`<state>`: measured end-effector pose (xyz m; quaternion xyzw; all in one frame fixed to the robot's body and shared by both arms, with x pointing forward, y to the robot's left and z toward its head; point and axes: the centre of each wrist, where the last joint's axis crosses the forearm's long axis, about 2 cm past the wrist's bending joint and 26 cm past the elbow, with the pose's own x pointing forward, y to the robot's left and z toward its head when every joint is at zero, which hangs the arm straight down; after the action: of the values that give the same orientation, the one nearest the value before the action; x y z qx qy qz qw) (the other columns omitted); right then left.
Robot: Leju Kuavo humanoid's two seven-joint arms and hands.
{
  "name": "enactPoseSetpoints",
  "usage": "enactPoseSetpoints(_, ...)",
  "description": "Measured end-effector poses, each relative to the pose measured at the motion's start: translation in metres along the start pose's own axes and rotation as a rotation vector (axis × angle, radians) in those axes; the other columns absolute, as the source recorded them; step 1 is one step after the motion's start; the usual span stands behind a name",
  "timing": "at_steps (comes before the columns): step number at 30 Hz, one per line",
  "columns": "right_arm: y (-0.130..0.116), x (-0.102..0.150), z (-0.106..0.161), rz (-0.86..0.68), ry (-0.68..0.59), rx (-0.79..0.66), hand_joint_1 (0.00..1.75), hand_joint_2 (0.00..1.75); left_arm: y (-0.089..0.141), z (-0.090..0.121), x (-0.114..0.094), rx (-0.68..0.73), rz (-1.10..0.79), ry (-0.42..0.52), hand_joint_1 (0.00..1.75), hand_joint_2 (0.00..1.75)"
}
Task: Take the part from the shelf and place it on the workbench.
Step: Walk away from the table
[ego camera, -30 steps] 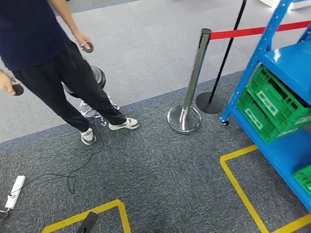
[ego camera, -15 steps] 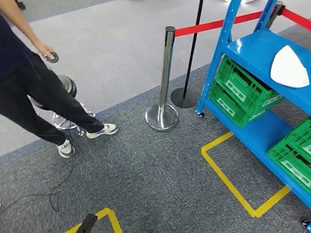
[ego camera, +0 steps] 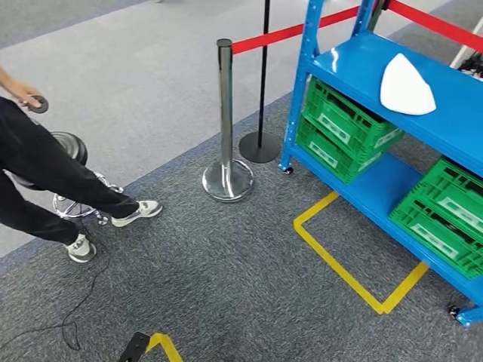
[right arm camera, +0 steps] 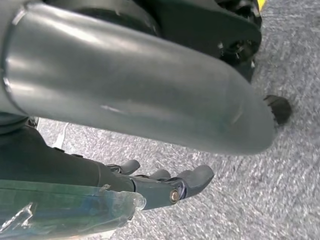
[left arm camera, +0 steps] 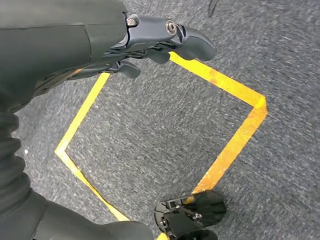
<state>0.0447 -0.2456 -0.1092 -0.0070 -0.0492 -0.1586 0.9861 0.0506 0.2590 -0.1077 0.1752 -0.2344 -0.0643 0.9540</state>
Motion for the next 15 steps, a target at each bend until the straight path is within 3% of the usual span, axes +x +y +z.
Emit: enactPoseSetpoints(15, -0.0023, 0.0003, -0.0003, -0.111, -0.009, -0.003, 0.00, 0.00, -0.0010, 0.0008, -0.0010, -0.006, -0.012, -0.003, 0.00, 1.75)
